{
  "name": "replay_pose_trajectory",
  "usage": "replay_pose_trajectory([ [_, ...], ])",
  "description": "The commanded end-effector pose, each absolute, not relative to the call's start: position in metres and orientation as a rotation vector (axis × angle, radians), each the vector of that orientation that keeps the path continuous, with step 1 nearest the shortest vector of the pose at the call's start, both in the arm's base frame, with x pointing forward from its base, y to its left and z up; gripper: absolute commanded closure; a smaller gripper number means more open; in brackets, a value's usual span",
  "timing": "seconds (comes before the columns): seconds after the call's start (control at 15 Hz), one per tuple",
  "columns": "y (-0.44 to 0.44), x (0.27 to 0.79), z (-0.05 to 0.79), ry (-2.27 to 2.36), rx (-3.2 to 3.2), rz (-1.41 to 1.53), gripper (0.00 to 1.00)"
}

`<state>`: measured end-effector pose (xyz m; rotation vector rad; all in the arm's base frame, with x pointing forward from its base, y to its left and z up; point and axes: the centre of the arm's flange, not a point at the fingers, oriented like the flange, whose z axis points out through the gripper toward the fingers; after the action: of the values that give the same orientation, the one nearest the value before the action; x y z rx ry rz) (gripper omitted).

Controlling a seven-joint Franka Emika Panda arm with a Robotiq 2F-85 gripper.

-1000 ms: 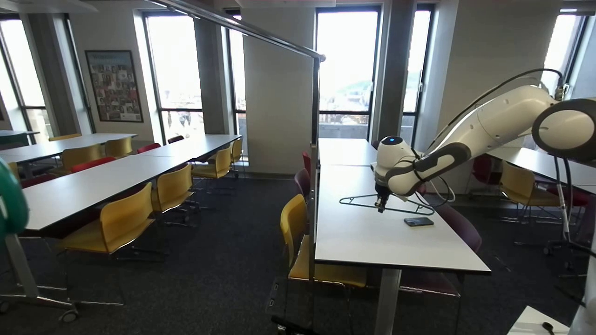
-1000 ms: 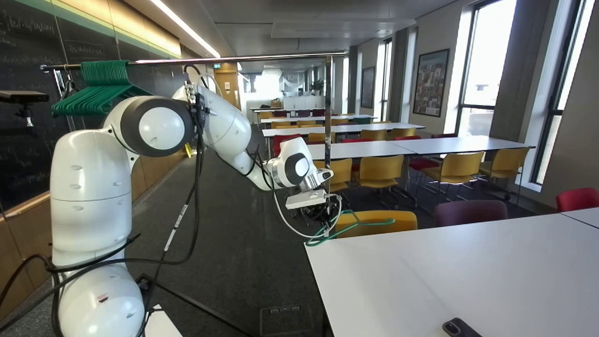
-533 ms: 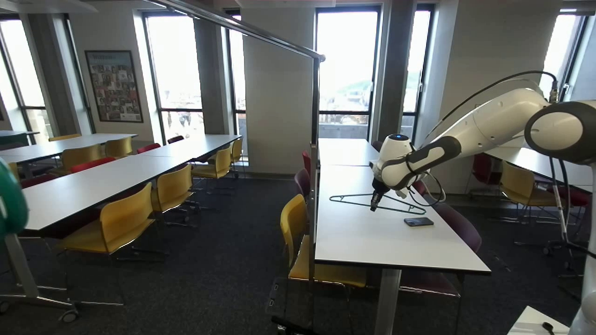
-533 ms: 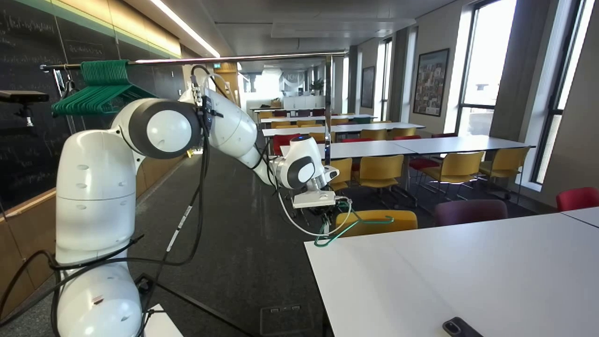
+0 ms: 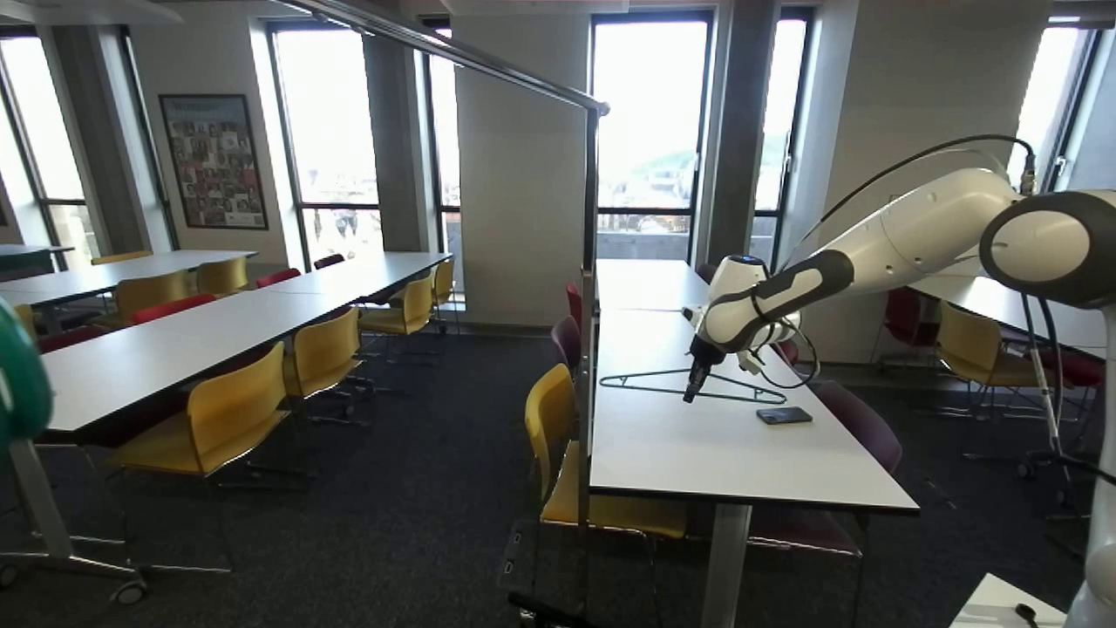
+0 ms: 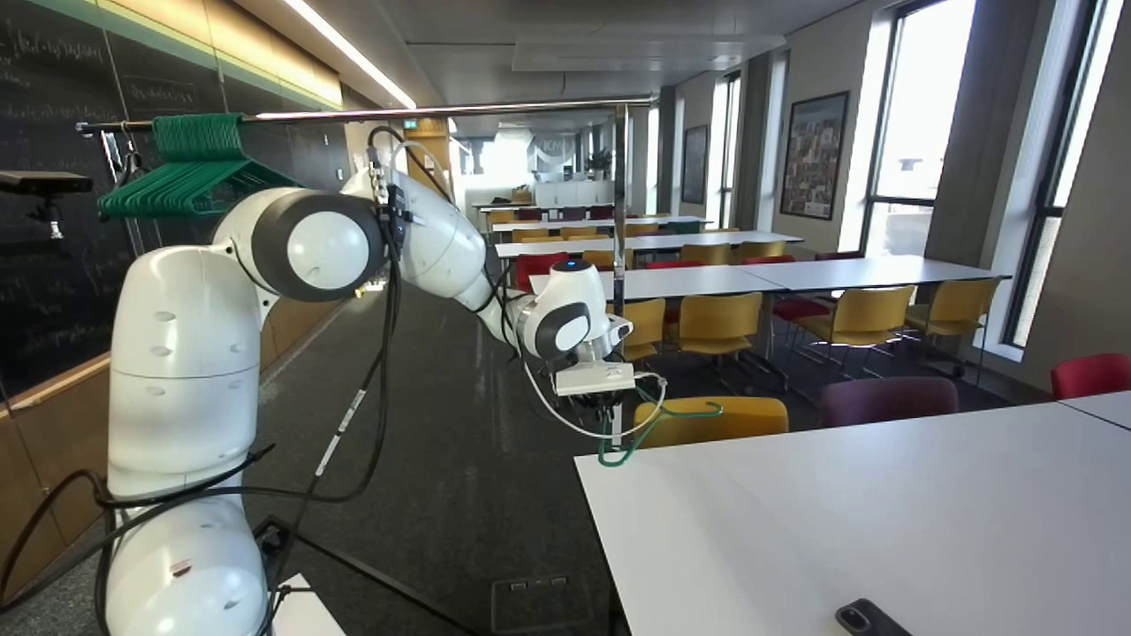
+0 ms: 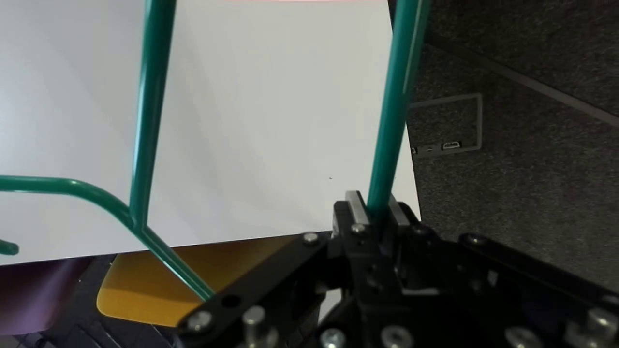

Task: Remove one hanger from the rail and put it on the table.

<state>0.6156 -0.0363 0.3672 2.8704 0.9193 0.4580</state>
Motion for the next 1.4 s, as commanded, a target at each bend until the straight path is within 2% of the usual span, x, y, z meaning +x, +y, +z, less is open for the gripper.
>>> replay_pose_trajectory([
  [0.0, -0.046, 0.618, 0.377, 0.967, 2.852, 0.485, 0.97],
  [0.4, -0.041, 0.615, 0.367, 0.93, 2.862, 0.455, 0.97],
  [0.47, -0.041, 0.615, 0.367, 0.929, 2.863, 0.454, 0.88],
  [0.87, -0.04, 0.615, 0.363, 0.932, 2.867, 0.444, 0.88],
  [0.93, -0.036, 0.618, 0.362, 0.938, 2.848, 0.447, 0.97],
  [1.33, -0.061, 0.629, 0.314, 1.022, 2.971, 0.451, 0.97],
])
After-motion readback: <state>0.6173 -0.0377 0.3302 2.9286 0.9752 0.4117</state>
